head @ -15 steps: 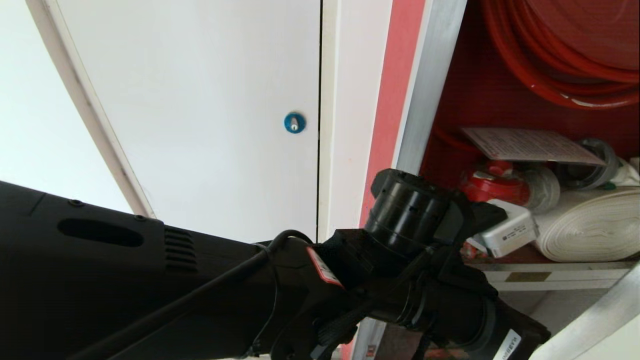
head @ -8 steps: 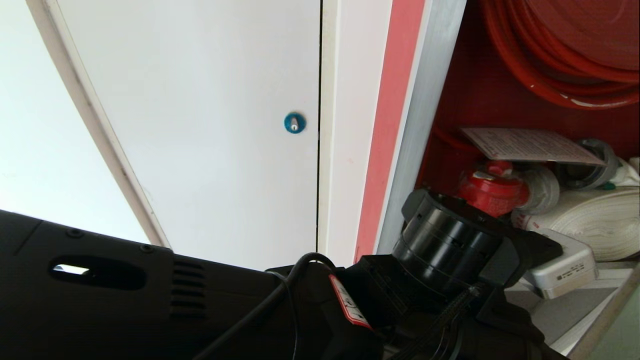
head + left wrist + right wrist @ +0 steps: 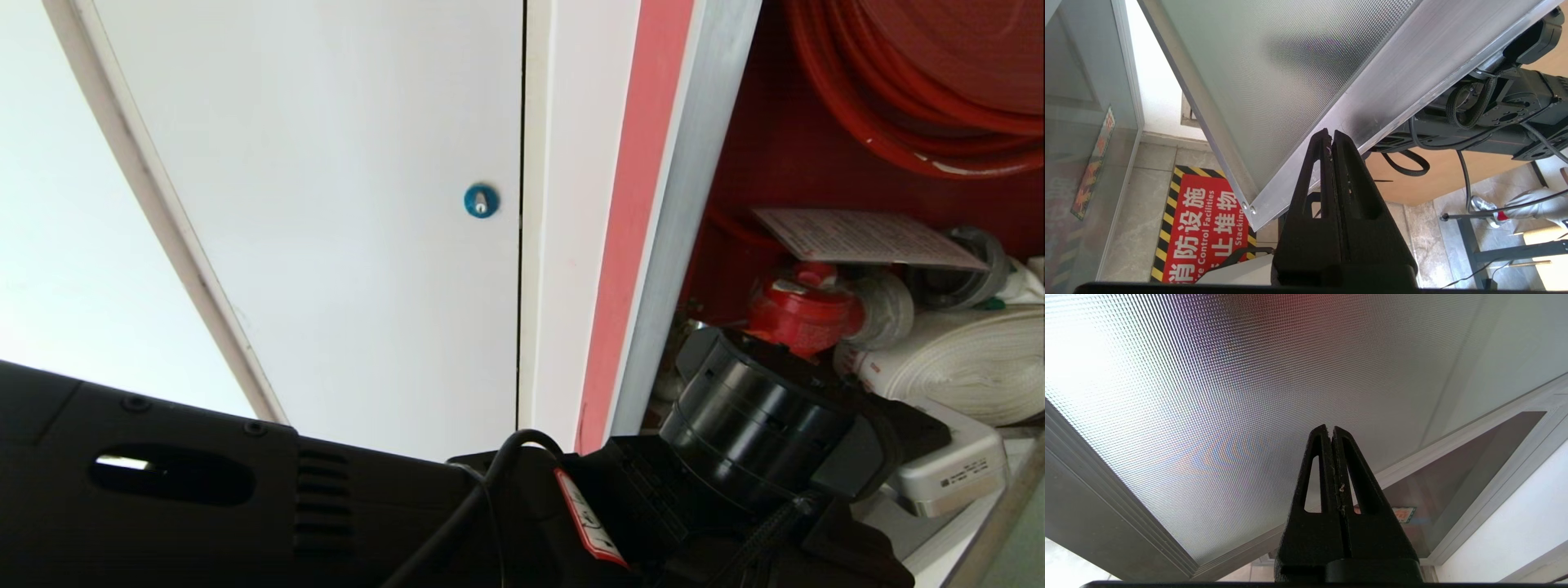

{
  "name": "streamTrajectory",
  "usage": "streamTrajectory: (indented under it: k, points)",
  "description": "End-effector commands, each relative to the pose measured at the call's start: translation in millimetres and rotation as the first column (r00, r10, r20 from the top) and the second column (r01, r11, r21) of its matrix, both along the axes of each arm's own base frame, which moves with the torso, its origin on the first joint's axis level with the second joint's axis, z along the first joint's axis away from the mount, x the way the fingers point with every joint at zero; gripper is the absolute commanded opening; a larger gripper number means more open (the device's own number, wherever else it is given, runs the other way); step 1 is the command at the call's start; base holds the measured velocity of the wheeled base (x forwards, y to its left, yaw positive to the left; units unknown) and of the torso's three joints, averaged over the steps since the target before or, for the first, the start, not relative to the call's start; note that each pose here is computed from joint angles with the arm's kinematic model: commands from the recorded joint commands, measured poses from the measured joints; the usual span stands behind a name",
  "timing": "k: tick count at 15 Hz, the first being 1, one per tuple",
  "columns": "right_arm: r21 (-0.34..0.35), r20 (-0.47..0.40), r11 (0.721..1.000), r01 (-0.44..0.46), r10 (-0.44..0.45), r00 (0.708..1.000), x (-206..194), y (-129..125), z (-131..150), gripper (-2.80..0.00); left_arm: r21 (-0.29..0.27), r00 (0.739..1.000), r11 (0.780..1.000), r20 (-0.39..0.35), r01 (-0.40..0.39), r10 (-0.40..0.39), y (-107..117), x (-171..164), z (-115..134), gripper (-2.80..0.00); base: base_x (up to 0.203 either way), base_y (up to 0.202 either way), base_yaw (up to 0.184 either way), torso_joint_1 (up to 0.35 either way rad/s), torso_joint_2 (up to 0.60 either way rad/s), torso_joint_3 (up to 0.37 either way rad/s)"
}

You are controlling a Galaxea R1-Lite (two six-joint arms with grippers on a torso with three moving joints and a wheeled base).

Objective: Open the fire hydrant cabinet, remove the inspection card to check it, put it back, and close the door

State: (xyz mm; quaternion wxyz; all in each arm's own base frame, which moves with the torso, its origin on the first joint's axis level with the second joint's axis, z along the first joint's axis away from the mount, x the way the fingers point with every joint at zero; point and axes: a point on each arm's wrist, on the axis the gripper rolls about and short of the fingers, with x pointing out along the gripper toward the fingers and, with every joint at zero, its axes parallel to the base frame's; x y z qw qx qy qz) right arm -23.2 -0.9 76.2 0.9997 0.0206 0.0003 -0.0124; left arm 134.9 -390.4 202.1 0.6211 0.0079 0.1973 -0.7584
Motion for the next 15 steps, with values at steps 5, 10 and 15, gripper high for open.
streamTrajectory:
  k: [5, 10, 15]
  points:
    - [0.0, -0.002, 1.0, 0.0, 0.0, 1.0, 0.1, 0.0, 0.0, -2.8, -0.008, 1.0, 1.0, 0.001, 0.023, -0.023, -0.3, -8.9, 3.3, -2.8, 0.0, 0.0, 0.0, 0.0, 0.0, 0.0]
    - [0.0, -0.002, 1.0, 0.0, 0.0, 1.0, 0.1, 0.0, 0.0, -2.8, 0.055, 0.993, 0.991, -0.001, -0.118, 0.118, 24.5, 37.0, -15.1, -2.8, 0.0, 0.0, 0.0, 0.0, 0.0, 0.0]
    - [0.0, -0.002, 1.0, 0.0, 0.0, 1.0, 0.1, 0.0, 0.0, -2.8, 0.1, 0.928, 0.923, 0.065, -0.372, 0.367, 142.4, 83.4, -11.3, -2.8, 0.0, 0.0, 0.0, 0.0, 0.0, 0.0]
